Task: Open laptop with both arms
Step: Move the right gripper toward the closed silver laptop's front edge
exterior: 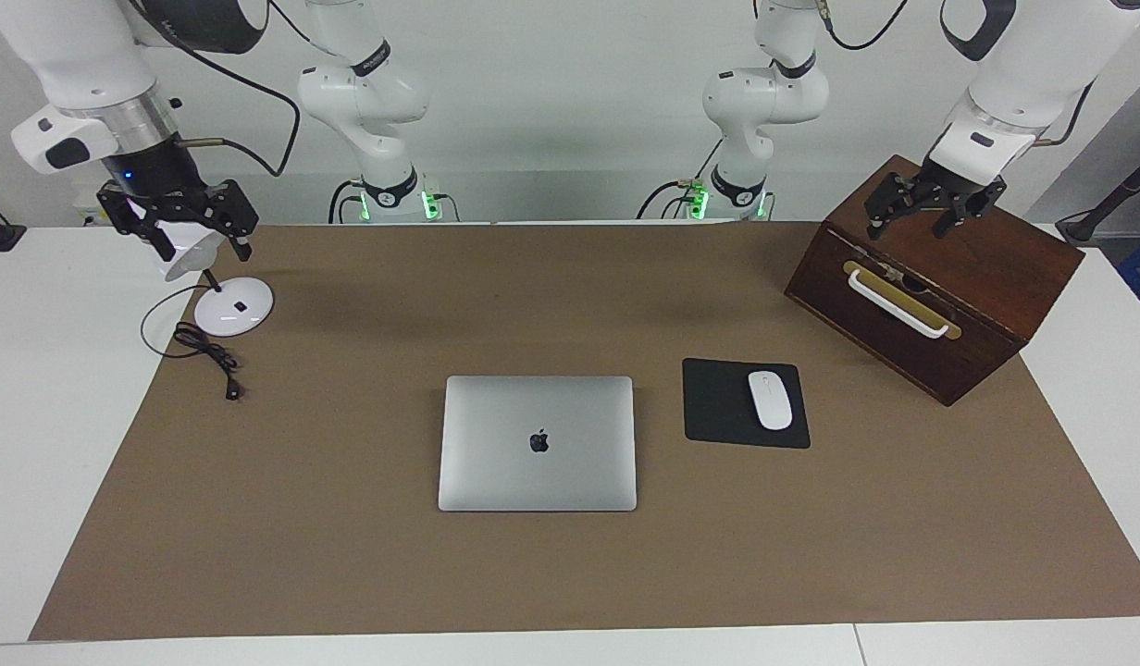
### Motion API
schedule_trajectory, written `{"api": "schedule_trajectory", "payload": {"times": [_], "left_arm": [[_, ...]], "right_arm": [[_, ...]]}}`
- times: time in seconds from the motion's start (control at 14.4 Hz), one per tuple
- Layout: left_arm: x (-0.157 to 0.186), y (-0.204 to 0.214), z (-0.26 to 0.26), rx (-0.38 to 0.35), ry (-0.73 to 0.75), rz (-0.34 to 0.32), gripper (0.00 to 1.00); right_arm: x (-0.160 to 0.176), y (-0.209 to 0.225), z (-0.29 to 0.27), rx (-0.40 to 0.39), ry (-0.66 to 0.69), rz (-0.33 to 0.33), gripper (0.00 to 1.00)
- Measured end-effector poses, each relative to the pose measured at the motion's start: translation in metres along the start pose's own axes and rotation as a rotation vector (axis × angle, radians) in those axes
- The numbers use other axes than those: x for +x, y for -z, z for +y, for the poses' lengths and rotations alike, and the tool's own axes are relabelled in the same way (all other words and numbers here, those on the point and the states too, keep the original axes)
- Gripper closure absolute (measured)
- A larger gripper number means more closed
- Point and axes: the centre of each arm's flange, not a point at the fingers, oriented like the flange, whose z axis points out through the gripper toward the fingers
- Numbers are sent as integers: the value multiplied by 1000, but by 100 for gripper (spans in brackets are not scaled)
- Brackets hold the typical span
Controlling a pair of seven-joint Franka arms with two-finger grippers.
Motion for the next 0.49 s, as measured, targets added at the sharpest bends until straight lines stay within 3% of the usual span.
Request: {"api": "schedule_trajectory", "payload": {"times": [0.21, 0.49], "left_arm": [[1, -14, 0, -1, 0, 55, 54], [6, -8, 2, -18, 3, 128, 99]], "right_arm": [[-8, 0, -94, 104, -227, 83, 0], [-28, -7, -194, 243, -439, 175, 0]]}}
